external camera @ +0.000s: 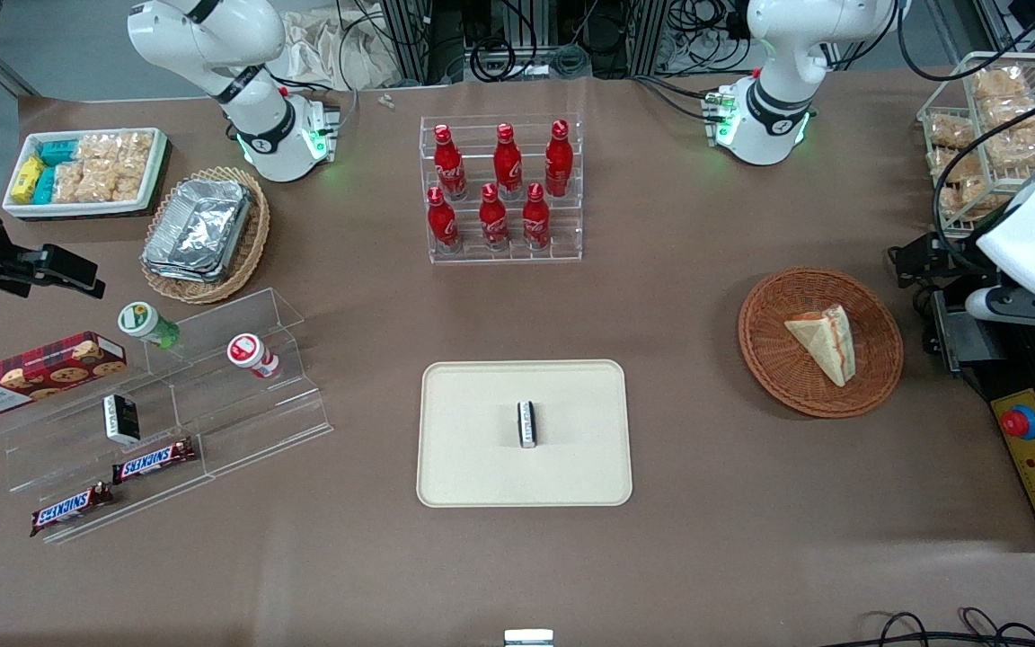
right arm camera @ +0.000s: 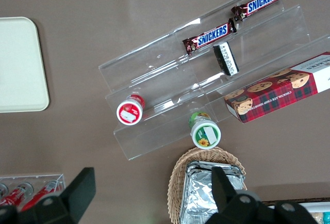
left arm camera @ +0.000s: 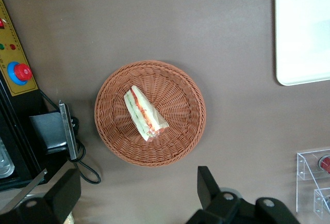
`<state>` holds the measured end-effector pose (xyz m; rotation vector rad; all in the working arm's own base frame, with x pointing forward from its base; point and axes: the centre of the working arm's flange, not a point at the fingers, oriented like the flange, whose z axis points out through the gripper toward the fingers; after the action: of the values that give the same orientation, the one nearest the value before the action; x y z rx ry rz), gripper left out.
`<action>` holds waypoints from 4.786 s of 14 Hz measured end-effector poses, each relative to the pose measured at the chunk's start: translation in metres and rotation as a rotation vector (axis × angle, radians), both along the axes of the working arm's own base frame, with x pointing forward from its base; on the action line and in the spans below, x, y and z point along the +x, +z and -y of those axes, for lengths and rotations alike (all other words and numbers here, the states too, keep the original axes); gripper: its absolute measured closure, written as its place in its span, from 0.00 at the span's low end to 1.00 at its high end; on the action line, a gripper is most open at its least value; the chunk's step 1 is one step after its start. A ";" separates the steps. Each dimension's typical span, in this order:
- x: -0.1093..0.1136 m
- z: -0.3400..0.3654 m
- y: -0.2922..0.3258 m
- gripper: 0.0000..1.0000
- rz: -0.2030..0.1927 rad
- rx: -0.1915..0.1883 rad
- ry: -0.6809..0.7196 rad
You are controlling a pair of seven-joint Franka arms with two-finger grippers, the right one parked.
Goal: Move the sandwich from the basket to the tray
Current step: 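Move the left gripper over the wrapped sandwich in the wicker basket, then lower the open left gripper around the sandwich and close it, then lift the sandwich out of the basket and carry it toward the beige tray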
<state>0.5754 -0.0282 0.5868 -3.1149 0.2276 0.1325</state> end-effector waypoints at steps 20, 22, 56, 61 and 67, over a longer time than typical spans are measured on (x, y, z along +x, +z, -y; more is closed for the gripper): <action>-0.065 -0.008 -0.191 0.01 0.055 0.043 0.631; -0.071 -0.014 -0.204 0.01 0.047 0.046 0.645; -0.074 -0.040 -0.285 0.84 0.094 0.030 0.765; -0.025 -0.028 -0.120 0.84 0.066 0.061 0.710; 0.001 0.056 -0.002 0.84 0.048 0.037 0.429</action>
<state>0.5765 -0.0844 0.5844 -3.0725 -0.4414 0.0644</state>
